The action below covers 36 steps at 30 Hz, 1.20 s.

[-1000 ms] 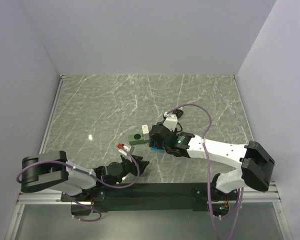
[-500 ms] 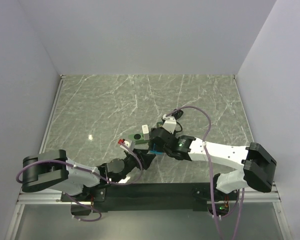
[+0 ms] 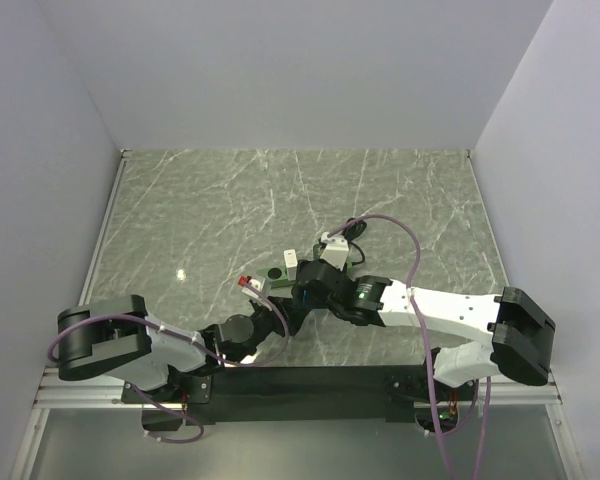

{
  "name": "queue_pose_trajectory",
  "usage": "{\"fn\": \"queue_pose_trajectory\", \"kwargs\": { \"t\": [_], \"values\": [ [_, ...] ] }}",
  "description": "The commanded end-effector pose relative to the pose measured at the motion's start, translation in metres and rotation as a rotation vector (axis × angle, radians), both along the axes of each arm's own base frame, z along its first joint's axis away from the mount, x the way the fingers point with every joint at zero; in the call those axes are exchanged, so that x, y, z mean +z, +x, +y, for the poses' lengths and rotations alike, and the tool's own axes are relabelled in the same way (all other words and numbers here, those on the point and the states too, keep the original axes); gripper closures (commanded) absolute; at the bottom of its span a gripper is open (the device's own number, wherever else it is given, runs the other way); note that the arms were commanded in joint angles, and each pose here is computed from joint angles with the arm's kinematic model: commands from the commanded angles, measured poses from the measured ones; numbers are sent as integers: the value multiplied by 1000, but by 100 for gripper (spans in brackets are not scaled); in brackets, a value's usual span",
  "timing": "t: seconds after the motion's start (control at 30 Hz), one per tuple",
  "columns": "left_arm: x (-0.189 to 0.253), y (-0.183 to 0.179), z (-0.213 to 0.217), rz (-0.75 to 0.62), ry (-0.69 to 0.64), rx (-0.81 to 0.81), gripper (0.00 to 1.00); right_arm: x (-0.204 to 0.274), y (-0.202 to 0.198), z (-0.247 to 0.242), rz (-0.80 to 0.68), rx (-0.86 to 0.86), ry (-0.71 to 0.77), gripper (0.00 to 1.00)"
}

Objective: Insert the plug

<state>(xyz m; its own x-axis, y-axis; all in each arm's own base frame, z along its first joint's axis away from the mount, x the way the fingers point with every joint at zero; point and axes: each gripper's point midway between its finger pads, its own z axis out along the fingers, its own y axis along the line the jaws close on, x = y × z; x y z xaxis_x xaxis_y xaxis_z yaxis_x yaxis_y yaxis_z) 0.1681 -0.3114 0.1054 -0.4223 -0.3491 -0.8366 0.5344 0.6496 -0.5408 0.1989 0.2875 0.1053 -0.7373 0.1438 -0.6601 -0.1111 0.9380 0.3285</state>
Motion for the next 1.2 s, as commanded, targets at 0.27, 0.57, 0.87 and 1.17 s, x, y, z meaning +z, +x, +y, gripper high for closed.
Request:
{"fn": "queue_pose_trajectory", "kwargs": {
  "t": [0.27,0.57,0.87,1.17],
  "values": [
    [26,8,-8,-9,-122,32,65,13,-1,14,-43,26,47,92],
    [29,1,-10,-19,-145,-35,100,20,1,5,-89,30,52,82],
    [45,-15,-1,-128,-133,-214,100,91,16,-33,-398,120,176,22],
    [62,-39,5,-224,-149,-342,100,126,10,-34,-568,281,228,9]
  ]
}}
